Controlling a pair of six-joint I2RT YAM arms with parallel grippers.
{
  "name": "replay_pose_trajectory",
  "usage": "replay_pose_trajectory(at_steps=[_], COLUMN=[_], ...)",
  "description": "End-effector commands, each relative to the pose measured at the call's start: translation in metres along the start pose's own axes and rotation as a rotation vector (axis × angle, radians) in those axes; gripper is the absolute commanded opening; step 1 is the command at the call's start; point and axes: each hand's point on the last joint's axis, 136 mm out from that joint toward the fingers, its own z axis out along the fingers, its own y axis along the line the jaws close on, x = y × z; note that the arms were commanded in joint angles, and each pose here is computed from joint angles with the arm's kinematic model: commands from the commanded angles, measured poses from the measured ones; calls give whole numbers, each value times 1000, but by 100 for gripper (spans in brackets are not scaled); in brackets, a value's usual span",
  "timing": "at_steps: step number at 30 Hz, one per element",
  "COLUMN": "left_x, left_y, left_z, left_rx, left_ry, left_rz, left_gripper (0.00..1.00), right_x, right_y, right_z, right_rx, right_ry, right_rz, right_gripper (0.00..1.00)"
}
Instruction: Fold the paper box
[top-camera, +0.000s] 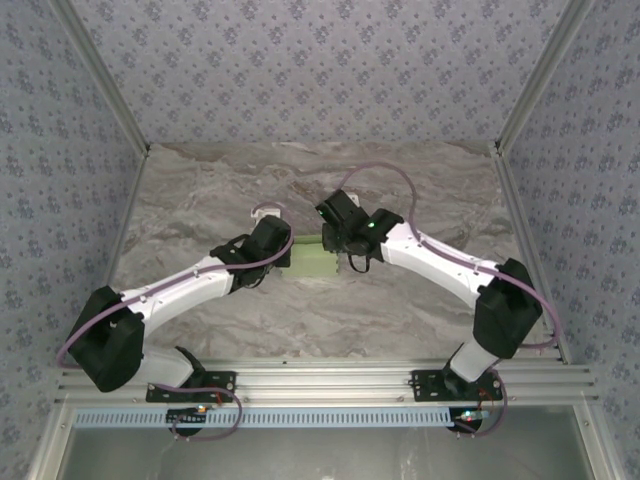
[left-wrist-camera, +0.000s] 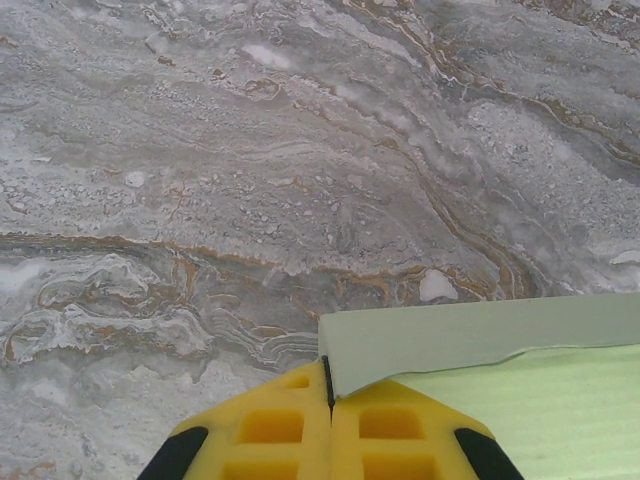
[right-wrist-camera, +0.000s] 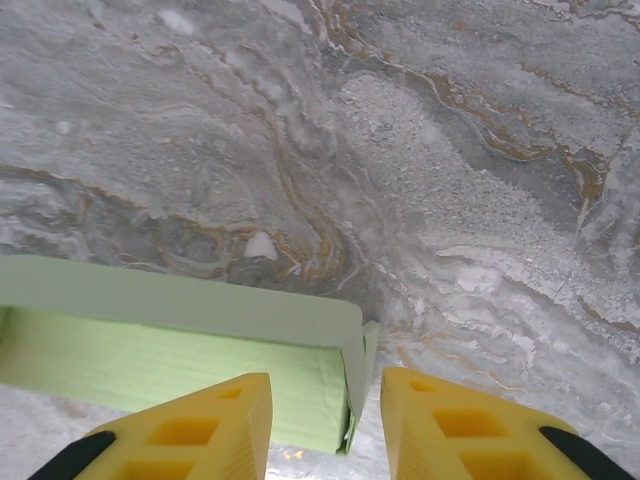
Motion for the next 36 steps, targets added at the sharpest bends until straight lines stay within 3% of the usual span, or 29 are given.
replay_pose_trajectory(at_steps=[1,4,7,13,15,17,25,29,32,36], left_x=[28,28,29,27,27,26,27,27,26,26], left_y=[16,16,15,15,15,15,15,14,13,12], left_z=[1,1,0,0,1,0,1,2,2,4], left_rx=[-60,-59,-60,-63,-65,-67,-70,-73,-71,-73], left_ry=[78,77,77,75,75,71,70,69,69,75], left_rz=[43,43,45,42,41,37,34,35,35,40], left_gripper=[4,4,4,4,4,4,4,4,4,4], right_x=[2,0,-10,-8,-5,-2,0,6,1,2], right_y=[-10,-16,-9,-17,-25,-32,-27,-23,-22,-29], right_z=[-14,-15,-13,5,12,18,29,34,32,29], right_rx=[-26,-98,-275,-524,-541,-563,-568,-534,-501,-417], right_ry=[14,45,78,206,236,260,358,394,402,384], right_rz=[58,131,223,587,704,826,1212,1325,1269,1175], right_gripper=[37,39,45,63,82,89,99,97,90,72])
